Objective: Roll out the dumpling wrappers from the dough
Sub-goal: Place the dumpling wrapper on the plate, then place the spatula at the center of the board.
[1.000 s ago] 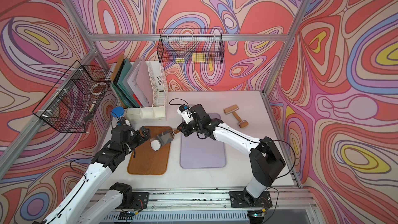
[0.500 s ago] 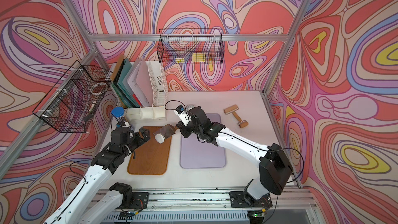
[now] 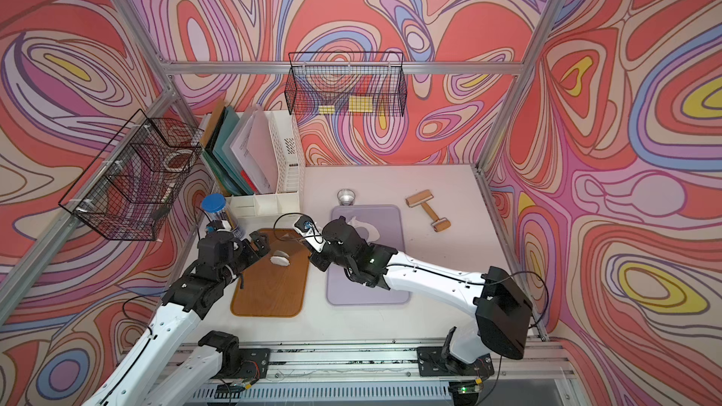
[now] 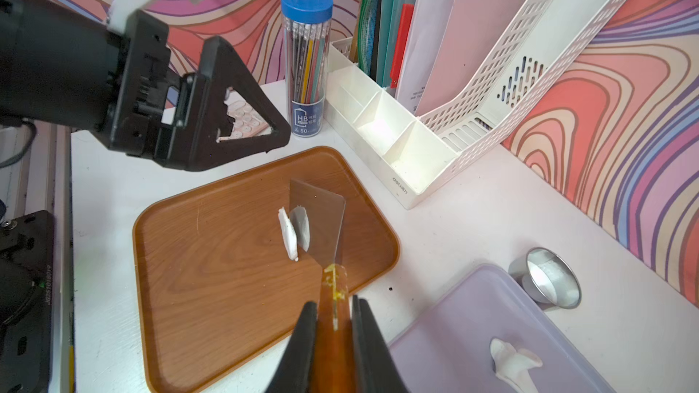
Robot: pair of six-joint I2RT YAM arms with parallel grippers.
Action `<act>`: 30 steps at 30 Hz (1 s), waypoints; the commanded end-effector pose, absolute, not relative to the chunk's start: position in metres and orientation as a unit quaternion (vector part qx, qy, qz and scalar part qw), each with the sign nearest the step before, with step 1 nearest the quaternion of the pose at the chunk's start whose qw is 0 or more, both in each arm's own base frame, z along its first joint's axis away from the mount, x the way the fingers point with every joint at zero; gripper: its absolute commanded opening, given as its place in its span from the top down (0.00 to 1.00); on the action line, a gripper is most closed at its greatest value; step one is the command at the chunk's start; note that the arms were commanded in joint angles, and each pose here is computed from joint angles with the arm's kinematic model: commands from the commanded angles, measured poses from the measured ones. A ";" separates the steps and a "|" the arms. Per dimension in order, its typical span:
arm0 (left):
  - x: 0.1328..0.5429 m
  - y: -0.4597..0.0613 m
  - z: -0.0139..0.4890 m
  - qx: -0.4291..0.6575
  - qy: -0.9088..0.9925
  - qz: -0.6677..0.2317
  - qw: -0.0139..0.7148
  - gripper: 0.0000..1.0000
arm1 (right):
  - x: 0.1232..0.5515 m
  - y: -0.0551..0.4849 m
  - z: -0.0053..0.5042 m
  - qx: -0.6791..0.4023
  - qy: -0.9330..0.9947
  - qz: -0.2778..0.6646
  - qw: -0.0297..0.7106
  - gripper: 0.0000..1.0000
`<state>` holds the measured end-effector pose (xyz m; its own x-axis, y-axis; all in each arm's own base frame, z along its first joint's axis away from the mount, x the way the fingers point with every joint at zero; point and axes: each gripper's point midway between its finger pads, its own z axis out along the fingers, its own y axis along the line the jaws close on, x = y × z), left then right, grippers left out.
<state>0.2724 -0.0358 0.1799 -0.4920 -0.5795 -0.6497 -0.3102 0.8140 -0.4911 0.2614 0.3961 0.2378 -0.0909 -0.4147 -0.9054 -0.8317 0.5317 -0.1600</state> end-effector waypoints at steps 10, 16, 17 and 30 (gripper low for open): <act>0.278 -0.041 0.173 -0.258 0.854 -0.167 0.420 0.00 | 0.295 0.371 0.284 -0.329 0.714 0.200 0.585 1.00; 0.288 -0.065 0.163 -0.210 0.880 -0.192 0.382 0.00 | 0.329 0.302 0.293 -0.185 0.749 0.311 0.555 1.00; 0.290 -0.072 0.161 -0.193 0.889 -0.190 0.369 0.00 | 0.334 0.287 0.294 -0.157 0.754 0.328 0.547 1.00; 0.309 -0.114 0.156 -0.096 0.910 -0.141 0.377 0.00 | 0.350 0.014 0.238 0.302 0.724 0.286 0.550 1.00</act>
<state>0.2980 -0.1168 0.1411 -0.7401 -0.2947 -0.6045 -0.0824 0.9318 -0.3534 0.3573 0.0478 0.2389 -0.3169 0.6186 -0.7190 0.0159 0.7614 0.6480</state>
